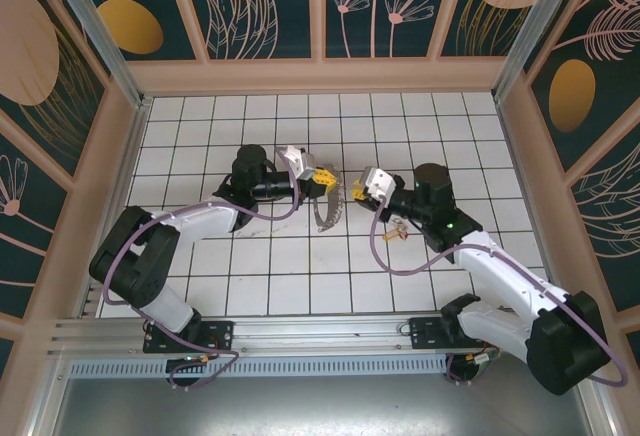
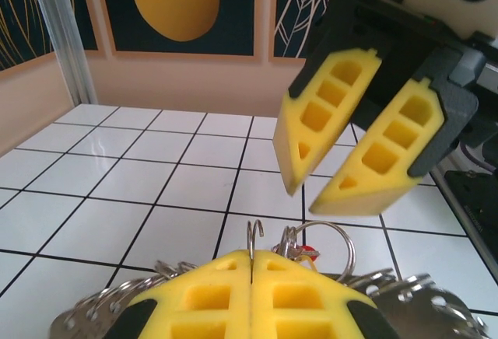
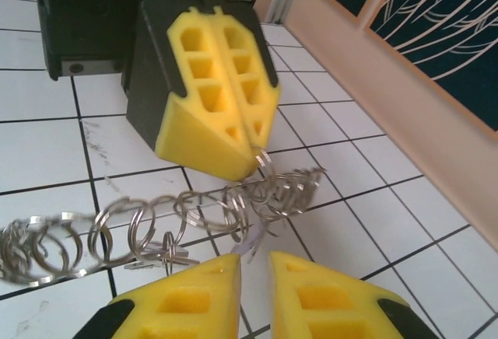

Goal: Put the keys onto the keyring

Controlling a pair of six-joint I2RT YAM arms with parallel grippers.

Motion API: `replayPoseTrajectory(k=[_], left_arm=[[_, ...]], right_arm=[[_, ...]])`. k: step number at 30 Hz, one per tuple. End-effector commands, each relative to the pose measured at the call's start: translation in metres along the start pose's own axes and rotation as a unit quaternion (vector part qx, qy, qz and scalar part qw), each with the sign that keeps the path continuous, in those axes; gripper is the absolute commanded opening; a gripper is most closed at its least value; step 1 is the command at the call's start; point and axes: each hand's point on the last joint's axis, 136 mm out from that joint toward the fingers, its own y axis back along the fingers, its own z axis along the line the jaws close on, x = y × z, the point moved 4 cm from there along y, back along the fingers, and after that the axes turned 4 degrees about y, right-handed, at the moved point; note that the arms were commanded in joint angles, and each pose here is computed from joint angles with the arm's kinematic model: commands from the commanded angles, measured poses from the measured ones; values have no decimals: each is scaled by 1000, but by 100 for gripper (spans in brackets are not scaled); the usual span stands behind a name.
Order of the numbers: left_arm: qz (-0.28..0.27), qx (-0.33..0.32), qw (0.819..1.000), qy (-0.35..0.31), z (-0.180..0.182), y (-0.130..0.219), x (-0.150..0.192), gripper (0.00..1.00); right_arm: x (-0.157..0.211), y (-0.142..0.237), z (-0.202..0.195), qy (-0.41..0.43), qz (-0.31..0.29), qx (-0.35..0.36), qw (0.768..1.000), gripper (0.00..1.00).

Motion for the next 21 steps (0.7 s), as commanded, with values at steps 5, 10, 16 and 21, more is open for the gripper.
replayPoseTrajectory(k=[5,10,16,21], left_arm=[[-17,11,999,-45,-10,5,-19,0],[-11,0,999,-49,-8,5,-17,0],[-7,-1,999,-49,-9,6,-13,0],[0,-4,999,-44,-10,7,-5,0]], right_arm=[[-6,8,-30,-64,-2,54,996,17],[11,15,-60,-213,27,96,972,19],[57,20,-78,-377,117,125,910,20],[79,18,-67,-431,150,117,882,21]])
